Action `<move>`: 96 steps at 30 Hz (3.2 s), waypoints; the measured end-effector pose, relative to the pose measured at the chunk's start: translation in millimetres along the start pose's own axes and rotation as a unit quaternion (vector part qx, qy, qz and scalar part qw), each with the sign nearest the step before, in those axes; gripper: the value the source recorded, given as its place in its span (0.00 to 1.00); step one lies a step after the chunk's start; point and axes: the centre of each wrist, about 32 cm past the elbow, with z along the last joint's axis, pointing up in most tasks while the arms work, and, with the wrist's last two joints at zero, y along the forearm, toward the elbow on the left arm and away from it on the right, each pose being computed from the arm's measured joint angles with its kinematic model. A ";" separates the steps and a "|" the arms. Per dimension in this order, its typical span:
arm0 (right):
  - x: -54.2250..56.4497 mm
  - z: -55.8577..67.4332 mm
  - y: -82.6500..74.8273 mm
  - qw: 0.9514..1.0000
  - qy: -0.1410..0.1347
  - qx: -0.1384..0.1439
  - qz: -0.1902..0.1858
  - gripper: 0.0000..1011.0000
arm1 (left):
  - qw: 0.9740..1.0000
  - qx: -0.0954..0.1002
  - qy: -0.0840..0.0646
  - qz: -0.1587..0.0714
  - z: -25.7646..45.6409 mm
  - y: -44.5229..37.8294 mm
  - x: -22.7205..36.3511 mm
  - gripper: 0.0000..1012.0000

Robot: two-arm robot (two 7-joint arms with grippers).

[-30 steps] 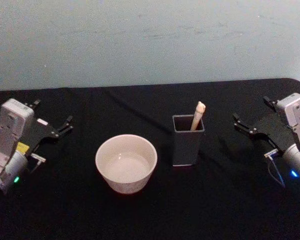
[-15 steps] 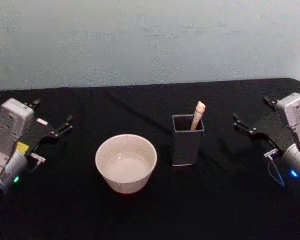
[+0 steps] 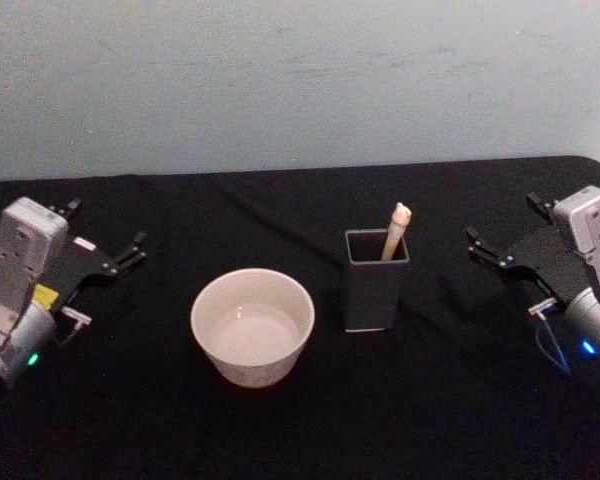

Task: Pick up the stirring spoon with one hand, stir inside the cup, then place it back in its original position.

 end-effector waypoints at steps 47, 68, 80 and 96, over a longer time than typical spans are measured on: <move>-2.2 42.0 -16.4 0.967 0.201 0.026 0.156 0.99 | 1.000 0.000 0.000 0.000 0.0 0.0 0.0 0.99; -26.1 46.8 30.8 0.963 0.216 -0.003 0.164 0.99 | 1.000 0.000 0.000 0.000 0.0 0.0 0.0 0.99; -27.6 46.8 35.0 0.965 0.209 0.001 0.162 0.99 | 1.000 0.000 0.000 0.000 0.0 0.0 0.0 0.99; -27.0 46.7 33.9 0.964 0.211 0.001 0.162 0.79 | 1.000 0.000 0.000 0.000 0.0 0.0 0.0 0.99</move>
